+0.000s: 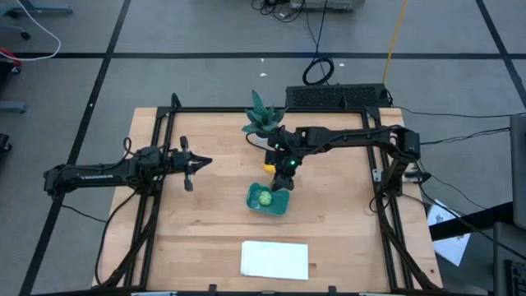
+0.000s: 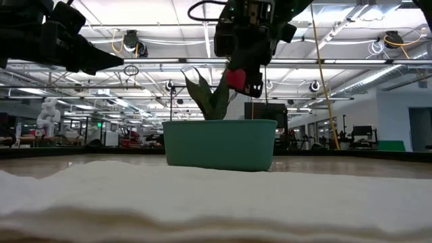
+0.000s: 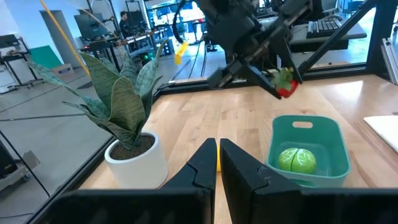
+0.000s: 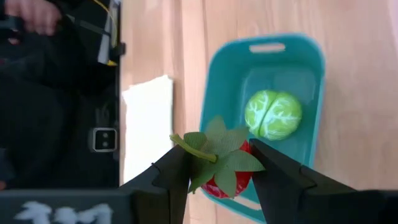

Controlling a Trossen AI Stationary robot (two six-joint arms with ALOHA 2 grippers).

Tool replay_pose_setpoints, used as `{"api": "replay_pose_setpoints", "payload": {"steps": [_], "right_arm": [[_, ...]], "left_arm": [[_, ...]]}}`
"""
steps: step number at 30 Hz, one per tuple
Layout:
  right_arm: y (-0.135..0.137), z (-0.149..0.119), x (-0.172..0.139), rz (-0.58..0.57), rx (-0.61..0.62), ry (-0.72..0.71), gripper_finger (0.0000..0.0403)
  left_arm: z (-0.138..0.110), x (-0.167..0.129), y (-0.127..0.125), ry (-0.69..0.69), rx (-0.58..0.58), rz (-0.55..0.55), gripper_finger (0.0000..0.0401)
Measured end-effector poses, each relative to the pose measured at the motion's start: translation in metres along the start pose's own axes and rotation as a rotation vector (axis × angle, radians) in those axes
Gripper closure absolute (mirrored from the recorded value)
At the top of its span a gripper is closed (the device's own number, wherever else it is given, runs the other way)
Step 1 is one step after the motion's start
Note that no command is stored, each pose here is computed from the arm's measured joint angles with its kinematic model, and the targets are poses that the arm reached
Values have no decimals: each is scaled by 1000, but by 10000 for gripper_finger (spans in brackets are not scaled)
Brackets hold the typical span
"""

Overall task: Pick and placing Produce into tupperware
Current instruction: Put the red strawberry into the green bin

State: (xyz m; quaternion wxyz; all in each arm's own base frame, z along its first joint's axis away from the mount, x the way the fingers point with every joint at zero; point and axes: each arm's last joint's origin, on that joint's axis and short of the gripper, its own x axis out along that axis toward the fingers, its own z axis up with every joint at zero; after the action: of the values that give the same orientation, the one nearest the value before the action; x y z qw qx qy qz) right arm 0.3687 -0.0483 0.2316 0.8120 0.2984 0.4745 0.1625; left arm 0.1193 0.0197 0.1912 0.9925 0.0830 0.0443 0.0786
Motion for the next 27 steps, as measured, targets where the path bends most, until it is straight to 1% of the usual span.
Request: {"api": "replay_pose_setpoints", "payload": {"steps": [4, 7, 11, 15, 22, 27], "right_arm": [[-4, -2, 12, -2, 5, 39, 261], [-4, -4, 15, -7, 0, 56, 261], [-7, -6, 14, -86, -2, 64, 261], [-9, -10, 14, -132, -8, 89, 266], [-9, -13, 15, -196, -116, 121, 272], [-6, -15, 18, -229, -238, 152, 273]], "left_arm": [[0, 0, 0, -1, 0, 0, 375], [0, 0, 0, 0, -1, 0, 375], [0, 0, 0, 1, 0, 0, 375], [0, 0, 0, 0, 2, 0, 375], [0, 0, 0, 0, 6, 0, 375], [0, 0, 0, 0, 6, 0, 375]]}}
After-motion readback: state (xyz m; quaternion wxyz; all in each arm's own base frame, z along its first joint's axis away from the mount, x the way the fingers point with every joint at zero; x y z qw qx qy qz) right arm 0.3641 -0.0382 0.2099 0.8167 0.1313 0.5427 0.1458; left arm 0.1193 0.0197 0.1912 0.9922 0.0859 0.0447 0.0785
